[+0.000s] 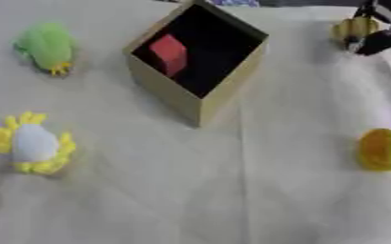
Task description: Pick up objects on the table and place them in the box.
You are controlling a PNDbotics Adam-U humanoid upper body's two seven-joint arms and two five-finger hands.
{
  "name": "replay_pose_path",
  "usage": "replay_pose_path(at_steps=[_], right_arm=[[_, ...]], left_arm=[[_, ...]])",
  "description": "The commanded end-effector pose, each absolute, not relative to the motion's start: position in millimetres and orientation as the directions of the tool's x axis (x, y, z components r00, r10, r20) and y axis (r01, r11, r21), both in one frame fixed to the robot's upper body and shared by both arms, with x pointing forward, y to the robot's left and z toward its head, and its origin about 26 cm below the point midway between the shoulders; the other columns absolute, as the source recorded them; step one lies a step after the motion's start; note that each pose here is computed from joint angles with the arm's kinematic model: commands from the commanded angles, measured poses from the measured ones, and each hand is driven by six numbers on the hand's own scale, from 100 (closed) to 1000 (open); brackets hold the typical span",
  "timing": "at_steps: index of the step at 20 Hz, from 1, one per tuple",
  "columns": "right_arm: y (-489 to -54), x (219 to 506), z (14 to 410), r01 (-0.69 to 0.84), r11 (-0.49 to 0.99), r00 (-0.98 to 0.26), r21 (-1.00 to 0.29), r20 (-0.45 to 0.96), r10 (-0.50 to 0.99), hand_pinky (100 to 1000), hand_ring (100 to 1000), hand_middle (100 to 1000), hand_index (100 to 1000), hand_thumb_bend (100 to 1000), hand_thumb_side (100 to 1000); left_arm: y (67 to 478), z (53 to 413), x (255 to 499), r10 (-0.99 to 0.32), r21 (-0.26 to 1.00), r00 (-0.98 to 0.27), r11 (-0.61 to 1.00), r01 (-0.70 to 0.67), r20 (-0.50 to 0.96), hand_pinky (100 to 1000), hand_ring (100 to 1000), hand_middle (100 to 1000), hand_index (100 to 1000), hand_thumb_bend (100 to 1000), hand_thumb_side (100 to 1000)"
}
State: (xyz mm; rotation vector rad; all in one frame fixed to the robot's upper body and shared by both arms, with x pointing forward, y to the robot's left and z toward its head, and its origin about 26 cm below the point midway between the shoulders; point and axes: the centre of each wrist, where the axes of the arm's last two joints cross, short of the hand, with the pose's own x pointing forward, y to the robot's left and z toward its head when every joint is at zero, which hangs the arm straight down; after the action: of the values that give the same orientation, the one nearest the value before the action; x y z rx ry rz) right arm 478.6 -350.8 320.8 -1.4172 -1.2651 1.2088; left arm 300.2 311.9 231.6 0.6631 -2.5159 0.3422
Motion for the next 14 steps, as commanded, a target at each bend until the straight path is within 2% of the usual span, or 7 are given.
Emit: replay_pose_path(at_steps=[1,5,8,14], right_arm=[[-352.2,471.3,340.8,0.232,-0.120,0.009,-0.965,-0.122,0.993,838,819,589,655,205,190],[-345.8,467.4,347.5,0.271,-0.108,-0.024,-0.956,-0.119,0.993,835,802,576,643,183,156],[-338.3,460.9,356.7,0.312,-0.085,-0.073,-0.946,-0.113,0.991,834,783,557,629,132,109],[-316.0,427.3,382.0,0.391,-0.044,-0.252,-0.919,-0.153,0.956,834,768,545,619,120,100]], left_arm=[[313.3,242.1,296.5,-0.401,-0.106,-0.769,0.851,-0.514,0.498,722,635,601,760,342,540],[313.4,241.5,296.3,-0.404,-0.104,-0.767,0.850,-0.516,0.498,722,635,602,760,344,538],[313.5,240.8,296.2,-0.407,-0.102,-0.766,0.850,-0.517,0.498,723,636,603,760,346,535],[314.4,239.2,295.7,-0.415,-0.098,-0.761,0.845,-0.525,0.497,723,636,604,760,348,533]])
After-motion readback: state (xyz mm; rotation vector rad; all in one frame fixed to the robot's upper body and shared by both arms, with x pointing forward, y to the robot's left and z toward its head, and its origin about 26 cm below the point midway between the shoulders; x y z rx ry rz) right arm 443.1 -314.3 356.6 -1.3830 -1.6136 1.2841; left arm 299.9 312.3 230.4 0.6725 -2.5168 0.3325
